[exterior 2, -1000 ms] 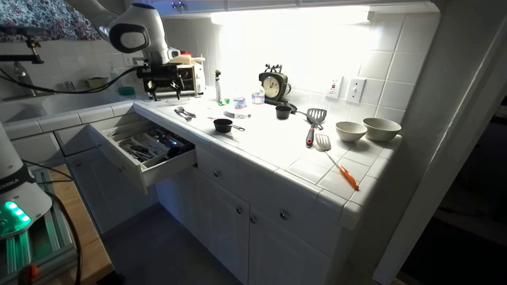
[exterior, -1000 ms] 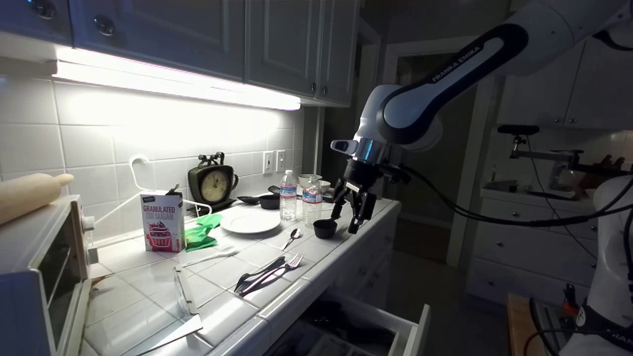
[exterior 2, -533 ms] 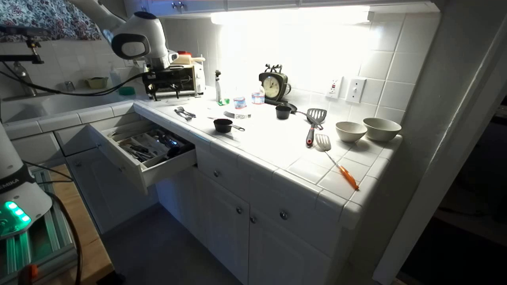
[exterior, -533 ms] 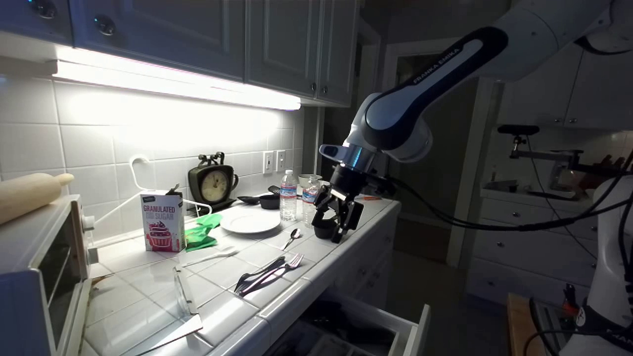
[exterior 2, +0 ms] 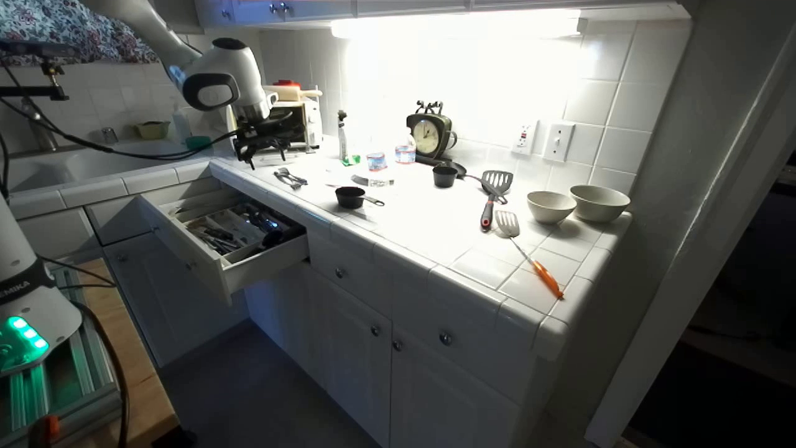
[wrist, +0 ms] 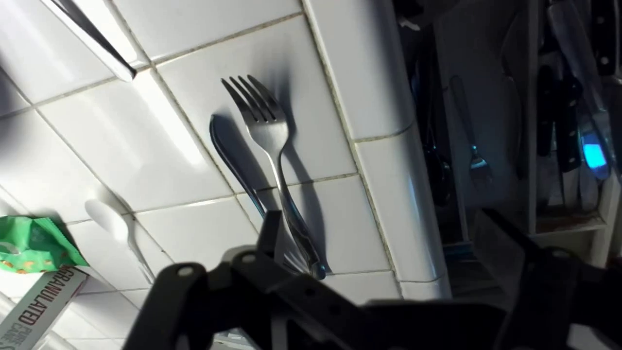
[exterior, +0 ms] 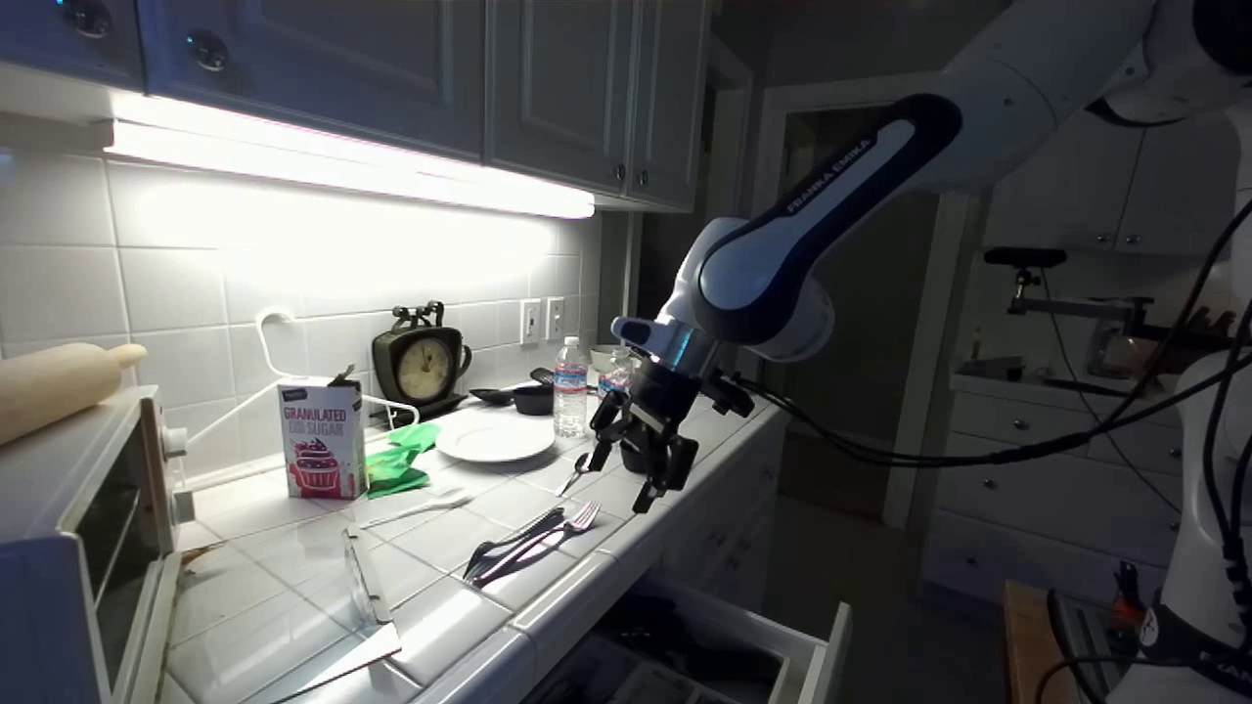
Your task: Put the spoon and the fork on the plate
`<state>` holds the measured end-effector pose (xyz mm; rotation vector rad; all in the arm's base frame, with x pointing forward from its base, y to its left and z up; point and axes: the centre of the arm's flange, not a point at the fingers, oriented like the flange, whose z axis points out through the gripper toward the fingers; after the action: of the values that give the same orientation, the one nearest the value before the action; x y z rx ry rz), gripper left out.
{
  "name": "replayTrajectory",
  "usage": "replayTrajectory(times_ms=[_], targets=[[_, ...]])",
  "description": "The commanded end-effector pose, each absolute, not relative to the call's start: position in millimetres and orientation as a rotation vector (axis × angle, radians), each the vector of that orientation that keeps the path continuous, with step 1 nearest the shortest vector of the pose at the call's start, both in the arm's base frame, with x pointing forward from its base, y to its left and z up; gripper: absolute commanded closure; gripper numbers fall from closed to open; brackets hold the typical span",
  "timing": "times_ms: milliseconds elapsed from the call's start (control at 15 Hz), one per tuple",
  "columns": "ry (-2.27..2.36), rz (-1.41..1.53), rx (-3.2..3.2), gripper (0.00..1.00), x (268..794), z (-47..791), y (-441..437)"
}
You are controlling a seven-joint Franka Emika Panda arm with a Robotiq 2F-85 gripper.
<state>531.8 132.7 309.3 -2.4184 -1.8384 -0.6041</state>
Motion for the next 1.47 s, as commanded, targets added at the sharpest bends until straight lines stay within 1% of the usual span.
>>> replayTrajectory(times_ms=[0,867,1067,1200,1400], targets=[[-1.901,-0.649,-2.416,0.0,547.5,290.8,135.8],[-1.697,-0.472,-2.567,0.0,579.0,270.3,118.4],[-1.684,-0.468,-2.567,0.0,586.4,266.8,117.1],[-1.682,-0.519,-2.553,0.0,589.7,264.7,116.6],[-1.688,-0.491,-2.554,0.0,594.1,259.1,119.1]])
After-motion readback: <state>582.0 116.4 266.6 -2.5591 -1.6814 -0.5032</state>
